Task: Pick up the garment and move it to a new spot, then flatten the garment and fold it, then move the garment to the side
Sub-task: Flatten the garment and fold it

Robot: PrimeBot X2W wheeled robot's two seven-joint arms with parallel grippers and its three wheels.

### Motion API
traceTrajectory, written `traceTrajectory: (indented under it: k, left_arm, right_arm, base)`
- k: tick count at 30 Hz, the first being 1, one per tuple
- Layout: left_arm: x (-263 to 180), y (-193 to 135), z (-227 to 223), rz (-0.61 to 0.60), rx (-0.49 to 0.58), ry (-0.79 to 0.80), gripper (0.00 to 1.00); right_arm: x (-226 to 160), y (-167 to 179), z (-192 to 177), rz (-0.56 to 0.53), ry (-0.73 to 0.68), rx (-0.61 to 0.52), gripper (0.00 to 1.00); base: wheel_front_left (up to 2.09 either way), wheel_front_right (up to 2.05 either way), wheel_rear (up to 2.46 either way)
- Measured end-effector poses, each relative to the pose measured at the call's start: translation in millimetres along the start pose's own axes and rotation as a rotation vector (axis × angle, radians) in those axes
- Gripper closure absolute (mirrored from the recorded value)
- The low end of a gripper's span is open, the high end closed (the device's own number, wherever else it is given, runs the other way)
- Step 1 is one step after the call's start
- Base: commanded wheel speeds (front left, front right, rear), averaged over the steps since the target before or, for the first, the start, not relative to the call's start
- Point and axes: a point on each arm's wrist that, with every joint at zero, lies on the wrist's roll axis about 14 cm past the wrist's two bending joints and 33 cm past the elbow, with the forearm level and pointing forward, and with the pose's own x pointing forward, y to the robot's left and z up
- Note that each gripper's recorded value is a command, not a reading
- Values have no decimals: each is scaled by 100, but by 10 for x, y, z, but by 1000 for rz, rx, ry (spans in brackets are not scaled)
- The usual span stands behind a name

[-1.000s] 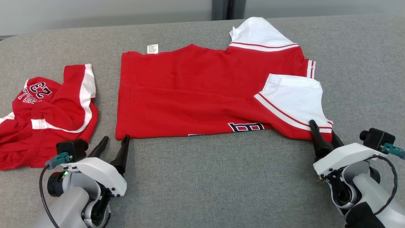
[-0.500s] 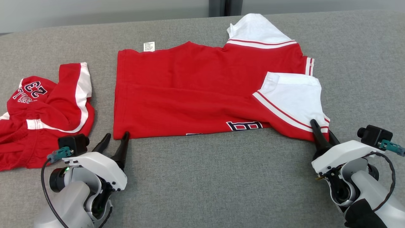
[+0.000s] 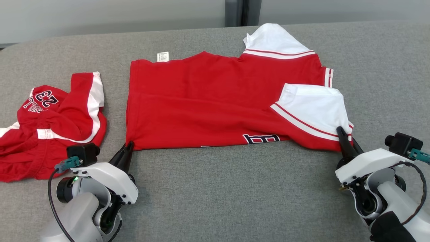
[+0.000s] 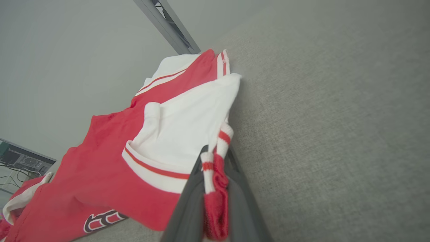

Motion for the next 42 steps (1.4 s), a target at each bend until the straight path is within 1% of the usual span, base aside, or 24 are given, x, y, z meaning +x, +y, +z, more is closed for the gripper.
traceTrajectory:
  k: [4, 8, 14, 20, 29, 34, 42]
  left_arm:
    - [-53, -69, 77, -26, 18, -29, 100]
    - [-174, -109, 24, -38, 37, -30, 100]
    - [-366, -227, 59, -85, 92, -59, 100]
    - [-582, -263, 58, -94, 130, -77, 100]
    - [-876, -351, -103, -104, 124, -54, 100]
    - [-994, -322, -152, -81, 119, -40, 100]
    - [-999, -313, -232, -75, 121, 3, 100]
  right_arm:
    - [-66, -15, 37, -3, -10, 1, 100]
    - [-177, -47, 48, -9, -12, 2, 100]
    - [-354, -112, 87, -13, -13, -2, 100]
    - [-526, -201, 98, -19, -6, -3, 100]
    - [-801, -402, -26, -53, 18, 17, 100]
    - [-949, -482, -147, -72, 37, 37, 100]
    - [-963, -451, -185, -67, 38, 42, 100]
  base:
    - [0, 0, 0]
    - [0, 0, 0]
    - [0, 0, 0]
    - [0, 0, 0]
    - [0, 0, 0]
    - [0, 0, 0]
    - [0, 0, 0]
